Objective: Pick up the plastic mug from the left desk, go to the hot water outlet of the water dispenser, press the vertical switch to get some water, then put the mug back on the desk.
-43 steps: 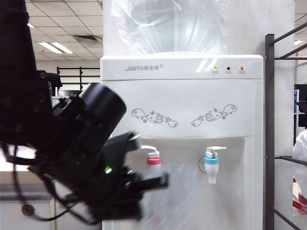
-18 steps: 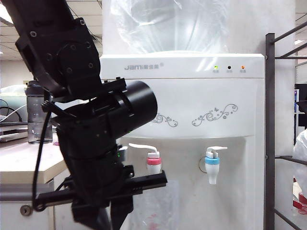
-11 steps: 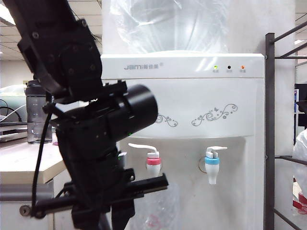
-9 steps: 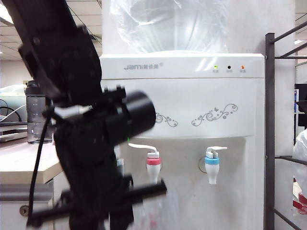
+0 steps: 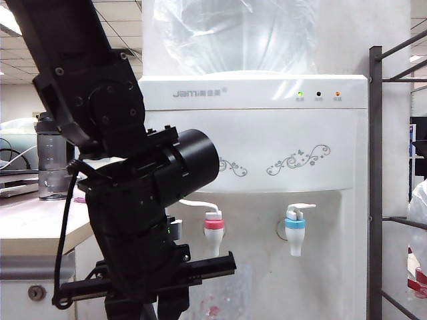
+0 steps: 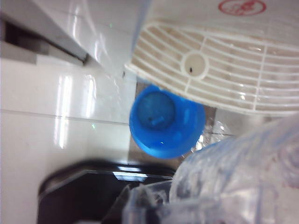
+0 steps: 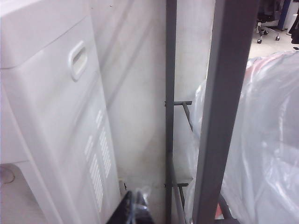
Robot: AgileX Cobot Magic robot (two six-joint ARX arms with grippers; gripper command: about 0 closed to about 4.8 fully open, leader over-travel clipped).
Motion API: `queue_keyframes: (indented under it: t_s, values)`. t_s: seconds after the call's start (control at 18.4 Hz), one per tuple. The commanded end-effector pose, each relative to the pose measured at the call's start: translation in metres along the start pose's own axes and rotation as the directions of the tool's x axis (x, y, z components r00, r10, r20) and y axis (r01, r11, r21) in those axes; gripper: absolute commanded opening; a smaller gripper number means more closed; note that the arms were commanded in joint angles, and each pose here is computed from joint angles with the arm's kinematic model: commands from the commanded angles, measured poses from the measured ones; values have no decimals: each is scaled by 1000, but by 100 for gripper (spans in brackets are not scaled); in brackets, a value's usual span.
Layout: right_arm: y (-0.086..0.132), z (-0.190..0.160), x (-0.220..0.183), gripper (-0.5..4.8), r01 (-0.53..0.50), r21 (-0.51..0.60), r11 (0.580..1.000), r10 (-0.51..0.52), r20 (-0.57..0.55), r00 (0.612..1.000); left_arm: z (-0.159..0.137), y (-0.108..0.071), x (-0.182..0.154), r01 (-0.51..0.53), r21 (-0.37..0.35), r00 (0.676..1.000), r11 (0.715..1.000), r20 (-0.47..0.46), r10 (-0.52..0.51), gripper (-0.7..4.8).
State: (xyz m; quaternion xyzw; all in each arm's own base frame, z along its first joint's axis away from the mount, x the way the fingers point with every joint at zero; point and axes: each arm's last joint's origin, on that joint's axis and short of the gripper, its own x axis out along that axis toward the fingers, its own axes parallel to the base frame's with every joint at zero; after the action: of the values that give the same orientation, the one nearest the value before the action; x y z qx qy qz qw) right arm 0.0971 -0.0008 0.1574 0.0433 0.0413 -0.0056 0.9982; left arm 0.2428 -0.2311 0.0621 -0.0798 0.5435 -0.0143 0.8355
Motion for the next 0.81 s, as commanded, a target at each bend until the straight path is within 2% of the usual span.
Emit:
queue_keyframes:
  t_s: [0.05, 0.16, 0.27, 0.43, 0.49, 0.65, 0.81]
  values:
    - [0, 1, 0, 3, 0, 3, 1000, 0, 14, 1000, 27, -10, -2, 40, 44, 965, 998, 258, -50, -5]
    - [0, 1, 0, 3, 0, 3, 1000, 0, 14, 1000, 31, -12, -4, 5, 85, 943, 996, 332, -33, -5]
    - [0, 1, 0, 3, 0, 3, 1000, 0, 14, 1000, 35, -15, -6, -8, 58, 909, 998, 417, -17, -5]
    - [0, 1, 0, 4, 0, 3, 1000, 0, 14, 1000, 35, -22, -13, -97, -27, 816, 995, 570, 95, -5]
    - [0, 1, 0, 4, 0, 3, 1000, 0, 14, 1000, 33, -25, -15, -102, -33, 802, 994, 589, 101, -5]
    - [0, 1, 0, 3, 0, 3, 1000, 0, 14, 1000, 30, -28, -16, -102, -12, 803, 995, 589, 90, -5]
    - [0, 1, 0, 3, 0, 3, 1000, 0, 14, 1000, 31, -36, -20, -42, -21, 779, 999, 625, 46, -5]
